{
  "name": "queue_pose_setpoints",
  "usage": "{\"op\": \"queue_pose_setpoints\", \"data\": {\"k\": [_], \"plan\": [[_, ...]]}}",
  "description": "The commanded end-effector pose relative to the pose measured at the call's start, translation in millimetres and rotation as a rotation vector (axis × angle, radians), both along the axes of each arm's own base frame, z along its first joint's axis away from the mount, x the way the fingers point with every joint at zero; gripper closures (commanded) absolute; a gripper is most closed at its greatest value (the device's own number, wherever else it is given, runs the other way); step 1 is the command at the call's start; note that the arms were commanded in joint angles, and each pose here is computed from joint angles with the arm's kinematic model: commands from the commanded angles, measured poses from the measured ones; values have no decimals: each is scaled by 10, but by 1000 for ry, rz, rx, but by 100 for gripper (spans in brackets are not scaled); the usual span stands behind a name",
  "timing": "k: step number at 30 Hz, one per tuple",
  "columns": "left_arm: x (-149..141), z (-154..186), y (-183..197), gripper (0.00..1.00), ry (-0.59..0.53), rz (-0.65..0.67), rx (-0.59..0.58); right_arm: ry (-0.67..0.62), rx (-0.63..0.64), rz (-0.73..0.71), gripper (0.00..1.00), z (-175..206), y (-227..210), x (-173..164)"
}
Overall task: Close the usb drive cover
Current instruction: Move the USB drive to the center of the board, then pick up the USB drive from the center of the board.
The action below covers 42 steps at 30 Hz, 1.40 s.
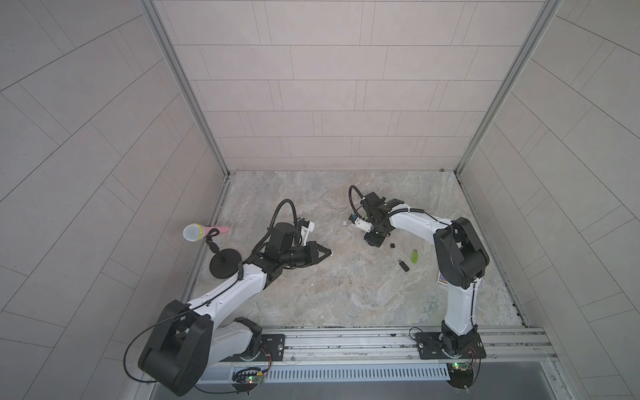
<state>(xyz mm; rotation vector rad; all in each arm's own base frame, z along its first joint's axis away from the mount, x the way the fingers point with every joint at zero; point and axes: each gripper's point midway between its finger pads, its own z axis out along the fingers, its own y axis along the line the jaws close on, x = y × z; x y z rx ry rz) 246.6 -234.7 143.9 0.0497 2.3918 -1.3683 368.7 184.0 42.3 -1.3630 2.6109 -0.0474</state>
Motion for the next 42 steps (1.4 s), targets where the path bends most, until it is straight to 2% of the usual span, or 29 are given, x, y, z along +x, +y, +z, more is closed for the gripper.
{"op": "queue_pose_setpoints", "data": {"k": [1,10,13,17,21,29,36,42], "plan": [[-21,15,18,95,-21,-13,6,51,-48,28,55,-57,-53,-43],[-21,-1,21,95,-14,-11,10,157,-62,48,58,-271,-18,-107],[-22,9,19,95,-15,-13,9,204,-60,33,64,-340,-7,-220],[-23,21,23,95,-19,-11,8,233,-67,26,80,-400,11,-408],[-27,38,23,95,-22,-10,5,243,-69,21,88,-431,35,-611],[-71,59,71,95,-32,6,9,266,-59,127,83,-403,194,-1157],[-103,66,95,95,-31,14,10,252,-80,89,73,-527,205,-1076],[-105,51,112,95,-28,23,18,263,-77,83,72,-603,251,-1108]]}}
